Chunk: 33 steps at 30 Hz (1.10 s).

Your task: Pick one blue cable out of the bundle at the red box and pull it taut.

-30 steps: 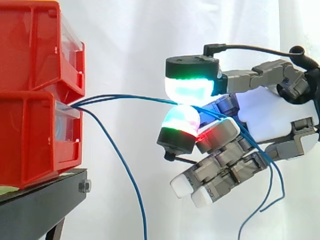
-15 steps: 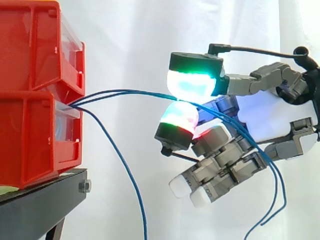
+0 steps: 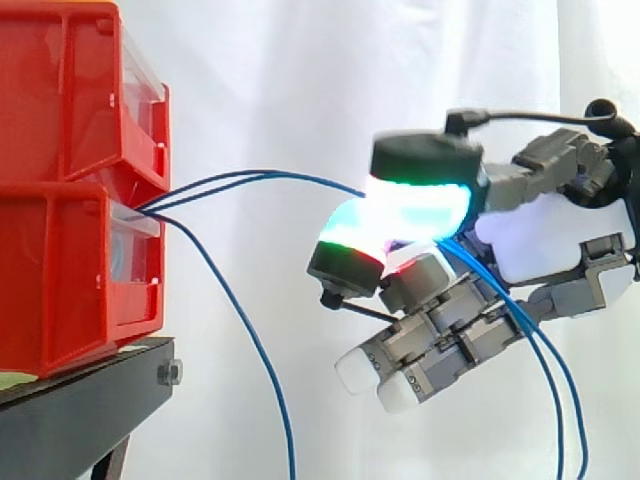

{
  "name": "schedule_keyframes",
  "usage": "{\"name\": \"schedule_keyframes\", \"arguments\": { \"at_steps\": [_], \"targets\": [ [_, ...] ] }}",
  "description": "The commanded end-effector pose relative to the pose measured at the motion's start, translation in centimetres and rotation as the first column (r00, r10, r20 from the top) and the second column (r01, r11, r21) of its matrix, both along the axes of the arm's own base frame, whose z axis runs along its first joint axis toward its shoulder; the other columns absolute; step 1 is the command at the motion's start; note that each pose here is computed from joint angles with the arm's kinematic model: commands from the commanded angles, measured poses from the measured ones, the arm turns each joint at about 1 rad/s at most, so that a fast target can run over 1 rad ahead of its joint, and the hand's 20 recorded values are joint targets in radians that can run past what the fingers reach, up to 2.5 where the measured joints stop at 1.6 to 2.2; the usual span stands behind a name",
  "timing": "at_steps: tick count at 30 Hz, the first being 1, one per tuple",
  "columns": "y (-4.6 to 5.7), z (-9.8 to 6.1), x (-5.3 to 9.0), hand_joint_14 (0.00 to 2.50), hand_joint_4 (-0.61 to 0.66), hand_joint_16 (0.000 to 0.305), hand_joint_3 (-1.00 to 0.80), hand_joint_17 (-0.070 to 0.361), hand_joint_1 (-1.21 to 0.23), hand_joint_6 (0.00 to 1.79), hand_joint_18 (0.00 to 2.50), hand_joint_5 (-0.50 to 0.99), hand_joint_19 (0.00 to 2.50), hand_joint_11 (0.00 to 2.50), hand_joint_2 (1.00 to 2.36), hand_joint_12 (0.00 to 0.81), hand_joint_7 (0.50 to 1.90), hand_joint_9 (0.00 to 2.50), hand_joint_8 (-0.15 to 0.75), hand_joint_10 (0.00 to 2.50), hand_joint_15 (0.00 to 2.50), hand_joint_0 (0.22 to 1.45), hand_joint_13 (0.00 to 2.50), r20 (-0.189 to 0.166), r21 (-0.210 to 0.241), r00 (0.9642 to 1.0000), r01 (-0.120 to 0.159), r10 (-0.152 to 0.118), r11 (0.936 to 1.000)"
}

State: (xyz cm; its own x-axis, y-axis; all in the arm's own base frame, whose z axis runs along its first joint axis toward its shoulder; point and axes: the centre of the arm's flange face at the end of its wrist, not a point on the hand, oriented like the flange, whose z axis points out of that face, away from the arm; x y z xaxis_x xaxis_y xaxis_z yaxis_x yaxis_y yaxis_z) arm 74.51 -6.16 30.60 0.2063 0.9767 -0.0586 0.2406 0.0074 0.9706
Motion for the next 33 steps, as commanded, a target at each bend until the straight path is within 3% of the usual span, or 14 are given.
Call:
{"name": "schedule_keyframes", "arguments": {
  "at_steps": [1, 4, 9, 16, 20, 26, 33],
  "targets": [
    [0.00, -0.05, -0.02, 0.01, 0.00, 0.049, -0.50, 0.110, -0.96, 0.90, 0.52, -0.18, 0.23, 1.32, 1.00, 0.329, 1.08, 1.03, 0.251, 0.01, 0.34, 0.76, 0.61, -0.003, 0.000, 1.0000, 0.000, 0.000, 1.0000],
    [-0.01, -0.07, -0.06, 0.02, 0.01, 0.049, -0.50, 0.110, -0.95, 0.90, 0.52, -0.18, 0.24, 1.33, 1.00, 0.329, 1.05, 1.03, 0.255, 0.01, 0.34, 0.72, 0.61, -0.006, -0.001, 1.0000, 0.000, 0.000, 1.0000],
    [-0.02, 0.01, -0.13, 0.01, 0.04, 0.052, -0.50, 0.118, -0.85, 0.88, 0.50, -0.17, 0.30, 1.34, 1.00, 0.344, 1.00, 1.06, 0.279, 0.01, 0.37, 0.54, 0.61, -0.009, -0.001, 1.0000, 0.000, 0.000, 1.0000],
    [-0.02, 0.01, -0.13, 0.01, 0.07, 0.060, -0.50, 0.135, -0.75, 0.86, 0.52, -0.17, 0.31, 1.30, 1.00, 0.377, 0.95, 1.11, 0.314, 0.01, 0.37, 0.45, 0.64, -0.009, -0.001, 1.0000, 0.000, 0.000, 1.0000],
    [-0.02, 0.01, -0.13, 0.01, 0.07, 0.060, -0.50, 0.136, -0.70, 0.85, 0.51, -0.16, 0.32, 1.30, 1.00, 0.376, 0.95, 1.11, 0.313, 0.01, 0.37, 0.45, 0.63, -0.009, -0.001, 1.0000, 0.000, 0.000, 1.0000],
    [-0.02, 0.01, -0.13, 0.02, 0.03, 0.053, -0.50, 0.120, -0.60, 0.84, 0.46, -0.16, 0.36, 1.32, 1.00, 0.346, 1.06, 1.12, 0.270, 0.02, 0.39, 0.55, 0.61, -0.009, -0.003, 1.0000, 0.000, 0.000, 1.0000],
    [-0.02, 0.08, -0.11, 0.01, 0.05, 0.057, -0.25, 0.129, -0.63, 0.86, 0.48, -0.15, 0.35, 1.32, 1.01, 0.367, 1.09, 1.14, 0.293, 0.02, 0.38, 0.59, 0.63, -0.008, -0.002, 1.0000, 0.000, 0.000, 1.0000]
  ]
}}
